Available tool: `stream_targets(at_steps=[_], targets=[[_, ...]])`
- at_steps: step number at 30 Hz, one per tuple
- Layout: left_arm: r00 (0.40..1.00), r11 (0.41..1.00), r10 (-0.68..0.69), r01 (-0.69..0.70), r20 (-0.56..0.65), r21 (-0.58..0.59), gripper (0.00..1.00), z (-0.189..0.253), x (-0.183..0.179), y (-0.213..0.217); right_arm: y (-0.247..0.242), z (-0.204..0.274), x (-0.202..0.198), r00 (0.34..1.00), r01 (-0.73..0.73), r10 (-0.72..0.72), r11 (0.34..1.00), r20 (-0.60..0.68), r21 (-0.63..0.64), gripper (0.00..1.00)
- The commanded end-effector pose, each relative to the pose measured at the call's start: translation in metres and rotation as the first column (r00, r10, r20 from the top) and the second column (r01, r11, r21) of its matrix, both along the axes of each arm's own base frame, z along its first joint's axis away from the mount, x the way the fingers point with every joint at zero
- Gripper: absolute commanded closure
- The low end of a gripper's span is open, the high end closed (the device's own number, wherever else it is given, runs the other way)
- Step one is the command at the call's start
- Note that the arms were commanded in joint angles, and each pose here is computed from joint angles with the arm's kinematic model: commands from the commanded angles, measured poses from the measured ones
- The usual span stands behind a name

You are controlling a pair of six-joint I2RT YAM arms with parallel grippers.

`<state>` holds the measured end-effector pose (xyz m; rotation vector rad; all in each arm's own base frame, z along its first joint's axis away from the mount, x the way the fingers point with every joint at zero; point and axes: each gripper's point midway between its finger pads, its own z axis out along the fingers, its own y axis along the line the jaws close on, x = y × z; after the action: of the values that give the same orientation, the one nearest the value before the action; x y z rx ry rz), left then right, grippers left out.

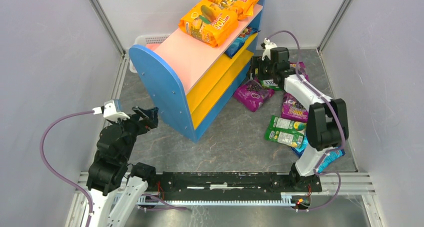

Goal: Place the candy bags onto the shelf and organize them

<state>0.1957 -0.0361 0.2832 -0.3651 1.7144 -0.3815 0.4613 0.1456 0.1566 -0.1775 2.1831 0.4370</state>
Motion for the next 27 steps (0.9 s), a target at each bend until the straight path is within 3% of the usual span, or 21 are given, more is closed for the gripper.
stream_targets(at_steps=[1, 8, 19, 24, 27], targets=[[1.0, 0.999, 0.012, -0.013, 0.017, 0.035, 0.05, 0.004, 0.006, 0.003, 0.004, -0.008, 0.022, 1.0, 0.011, -0.011, 1.0, -0.01, 0.002, 0.21], [1.0, 0.999, 0.009, -0.009, 0.001, 0.038, 0.05, 0.001, 0.009, 0.002, -0.002, -0.052, 0.009, 0.995, 0.022, -0.025, 0.999, -0.096, -0.031, 0.23], [1.0, 0.999, 0.012, -0.012, 0.008, 0.034, 0.06, 0.003, 0.008, 0.003, 0.011, -0.084, -0.074, 0.986, -0.027, 0.012, 0.996, -0.164, -0.088, 0.21], [1.0, 0.999, 0.009, -0.01, 0.009, 0.034, 0.06, 0.003, 0.008, 0.003, 0.04, -0.092, -0.13, 0.981, -0.022, 0.018, 1.0, -0.195, -0.018, 0.21], [1.0, 0.999, 0.01, -0.01, 0.014, 0.032, 0.05, 0.004, 0.007, 0.003, 0.074, -0.083, -0.16, 0.98, -0.059, 0.081, 0.99, -0.181, 0.125, 0.2]])
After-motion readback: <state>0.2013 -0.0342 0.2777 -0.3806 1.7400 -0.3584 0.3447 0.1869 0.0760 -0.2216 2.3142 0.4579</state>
